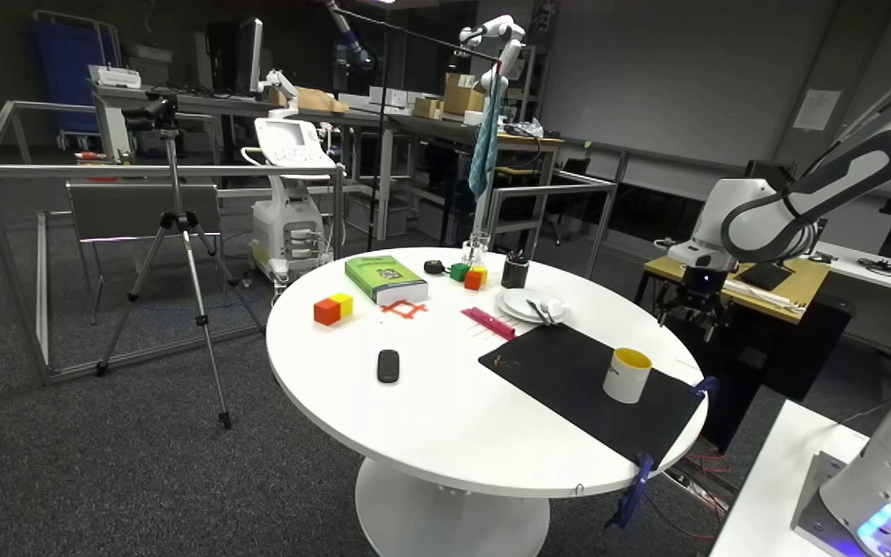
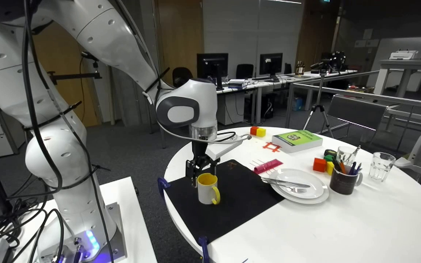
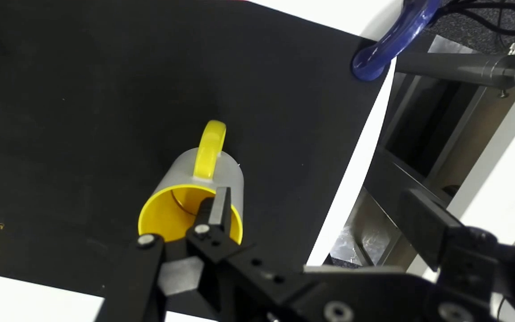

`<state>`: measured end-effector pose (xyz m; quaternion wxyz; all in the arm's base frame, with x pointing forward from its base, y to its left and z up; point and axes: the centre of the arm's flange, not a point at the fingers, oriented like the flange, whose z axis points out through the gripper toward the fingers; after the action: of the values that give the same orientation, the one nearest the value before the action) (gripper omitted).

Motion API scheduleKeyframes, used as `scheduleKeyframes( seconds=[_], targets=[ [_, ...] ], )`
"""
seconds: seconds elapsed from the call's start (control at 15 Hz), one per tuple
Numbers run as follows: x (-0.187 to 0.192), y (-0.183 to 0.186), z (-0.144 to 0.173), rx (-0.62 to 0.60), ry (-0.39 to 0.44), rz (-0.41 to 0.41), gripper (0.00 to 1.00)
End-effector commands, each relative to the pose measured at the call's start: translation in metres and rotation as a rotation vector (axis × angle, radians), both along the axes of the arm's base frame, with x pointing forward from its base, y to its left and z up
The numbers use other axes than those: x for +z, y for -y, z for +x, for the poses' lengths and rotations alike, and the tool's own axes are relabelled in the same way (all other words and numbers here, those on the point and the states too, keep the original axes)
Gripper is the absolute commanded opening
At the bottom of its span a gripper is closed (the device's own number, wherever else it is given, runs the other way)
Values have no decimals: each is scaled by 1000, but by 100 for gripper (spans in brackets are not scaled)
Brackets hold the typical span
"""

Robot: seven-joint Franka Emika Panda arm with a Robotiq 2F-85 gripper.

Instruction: Move the white mug to the left of the black mat

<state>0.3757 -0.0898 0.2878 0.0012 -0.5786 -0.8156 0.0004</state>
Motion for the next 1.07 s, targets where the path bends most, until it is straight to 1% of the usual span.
scheduleKeyframes(
  seconds=[0.0,0.33,0.47,0.8,1.0],
  targets=[
    [0,0,0,0,0,0,100],
    [0,0,0,0,0,0,100],
    [-9,-3,3,29,11,6,100],
    [-39,-5,11,46,-29,15,100],
    [-56,-2,20,20,-5,18,100]
  ],
)
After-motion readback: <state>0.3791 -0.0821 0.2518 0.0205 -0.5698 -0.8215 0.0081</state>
